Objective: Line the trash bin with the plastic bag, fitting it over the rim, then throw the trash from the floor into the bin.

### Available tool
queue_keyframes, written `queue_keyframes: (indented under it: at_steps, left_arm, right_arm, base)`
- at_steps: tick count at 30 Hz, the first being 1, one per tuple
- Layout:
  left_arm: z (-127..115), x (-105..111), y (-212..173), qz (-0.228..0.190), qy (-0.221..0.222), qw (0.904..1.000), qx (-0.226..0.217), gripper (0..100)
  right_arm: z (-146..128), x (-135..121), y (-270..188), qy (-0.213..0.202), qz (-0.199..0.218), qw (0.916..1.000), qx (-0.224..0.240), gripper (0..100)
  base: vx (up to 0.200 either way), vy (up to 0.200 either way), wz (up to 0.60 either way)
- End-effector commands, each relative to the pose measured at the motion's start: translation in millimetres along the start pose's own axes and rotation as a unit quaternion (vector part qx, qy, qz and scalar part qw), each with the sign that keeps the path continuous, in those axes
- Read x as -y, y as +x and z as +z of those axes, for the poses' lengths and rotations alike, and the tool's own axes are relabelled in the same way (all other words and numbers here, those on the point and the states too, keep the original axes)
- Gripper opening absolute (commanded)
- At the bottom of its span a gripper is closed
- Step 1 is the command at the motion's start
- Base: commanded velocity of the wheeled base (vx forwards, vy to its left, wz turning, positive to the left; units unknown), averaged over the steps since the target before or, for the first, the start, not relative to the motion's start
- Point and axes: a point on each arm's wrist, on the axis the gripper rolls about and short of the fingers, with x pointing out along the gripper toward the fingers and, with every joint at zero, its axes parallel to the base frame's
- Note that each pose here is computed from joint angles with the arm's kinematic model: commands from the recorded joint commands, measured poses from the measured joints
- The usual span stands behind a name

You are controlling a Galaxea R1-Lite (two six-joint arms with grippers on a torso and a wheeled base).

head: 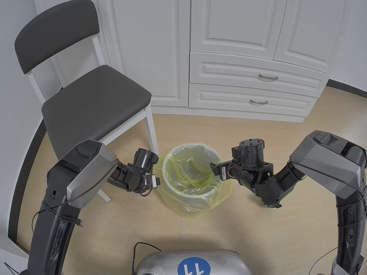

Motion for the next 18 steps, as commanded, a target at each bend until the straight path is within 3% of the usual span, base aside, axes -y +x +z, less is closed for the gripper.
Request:
queue_keyframes:
  at_steps: [1, 3, 10, 18]
  left_arm:
    - [13, -22, -20, -0.023, 0.001, 0.9997, -0.013, 100]
    - [16, -24, -27, -0.045, -0.001, 0.9988, -0.017, 100]
    - [16, -21, -14, -0.059, -0.003, 0.9981, 0.019, 100]
    - [29, -9, 18, -0.067, 0.043, 0.9946, 0.068, 100]
  right_arm:
    - [-10, 26, 28, 0.010, -0.030, 0.9994, -0.016, 100]
    - [-13, 39, 41, 0.015, -0.044, 0.9987, -0.021, 100]
    - [-25, 73, 69, 0.030, -0.081, 0.9955, -0.038, 100]
    - [-51, 82, 101, 0.041, -0.092, 0.9938, -0.047, 100]
  base:
    - [0.000, 0.000, 0.00]
    - [0.000, 0.000, 0.00]
    - [0.000, 0.000, 0.00]
    - [0.000, 0.000, 0.00]
